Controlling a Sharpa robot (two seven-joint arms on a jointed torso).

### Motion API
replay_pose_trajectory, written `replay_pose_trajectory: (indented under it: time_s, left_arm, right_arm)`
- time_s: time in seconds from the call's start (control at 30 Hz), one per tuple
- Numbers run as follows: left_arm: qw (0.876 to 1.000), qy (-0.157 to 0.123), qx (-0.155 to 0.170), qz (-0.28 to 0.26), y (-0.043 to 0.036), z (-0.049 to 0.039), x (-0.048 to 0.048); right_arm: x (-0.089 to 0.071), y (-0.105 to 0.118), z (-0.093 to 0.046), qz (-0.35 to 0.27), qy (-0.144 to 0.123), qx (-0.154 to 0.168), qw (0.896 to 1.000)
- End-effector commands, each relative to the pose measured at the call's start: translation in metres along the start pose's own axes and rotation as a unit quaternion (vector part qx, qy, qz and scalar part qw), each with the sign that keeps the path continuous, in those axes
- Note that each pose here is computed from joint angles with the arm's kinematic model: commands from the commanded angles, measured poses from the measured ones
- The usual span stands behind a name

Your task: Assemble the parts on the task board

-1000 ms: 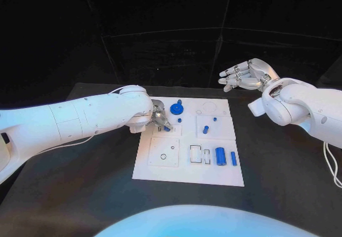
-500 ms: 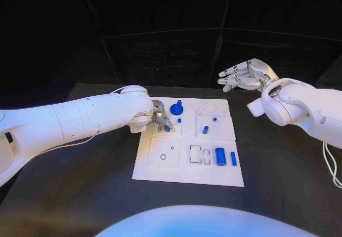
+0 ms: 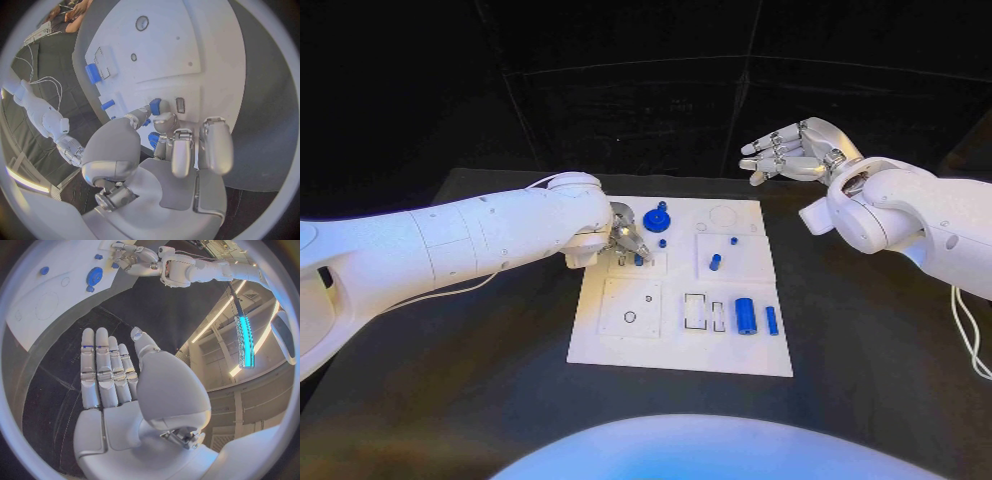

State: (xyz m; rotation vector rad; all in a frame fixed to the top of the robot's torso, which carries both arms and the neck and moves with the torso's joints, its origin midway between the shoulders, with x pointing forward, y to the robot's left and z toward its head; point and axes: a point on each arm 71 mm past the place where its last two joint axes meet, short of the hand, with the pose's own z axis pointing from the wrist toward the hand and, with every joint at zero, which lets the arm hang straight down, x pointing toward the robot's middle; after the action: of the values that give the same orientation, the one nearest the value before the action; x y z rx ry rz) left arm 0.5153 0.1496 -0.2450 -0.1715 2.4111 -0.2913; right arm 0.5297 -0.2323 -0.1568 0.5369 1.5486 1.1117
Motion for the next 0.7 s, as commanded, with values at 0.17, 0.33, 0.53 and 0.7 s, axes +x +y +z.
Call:
replay_pose_trajectory:
  time_s: [0.17,0.33,0.53,0.7]
  left_arm:
    - [1.0,0.002,-0.005,-0.002,0.0007,0.0005,-0.001]
    - [1.0,-0.002,-0.006,-0.005,0.0022,0.0001,-0.0018]
    - [1.0,-0.015,-0.005,-0.015,0.0066,-0.0014,-0.0047]
    - [0.999,-0.025,0.004,-0.024,0.0085,-0.0071,-0.0113]
  right_arm:
    - [0.0,0.002,0.001,0.002,-0.001,-0.006,1.0]
    - [0.0,0.002,0.001,0.001,-0.001,-0.006,1.0]
    - [0.0,0.002,0.001,0.001,-0.001,-0.005,1.0]
    - [0.0,0.002,0.002,0.001,-0.001,-0.005,1.0]
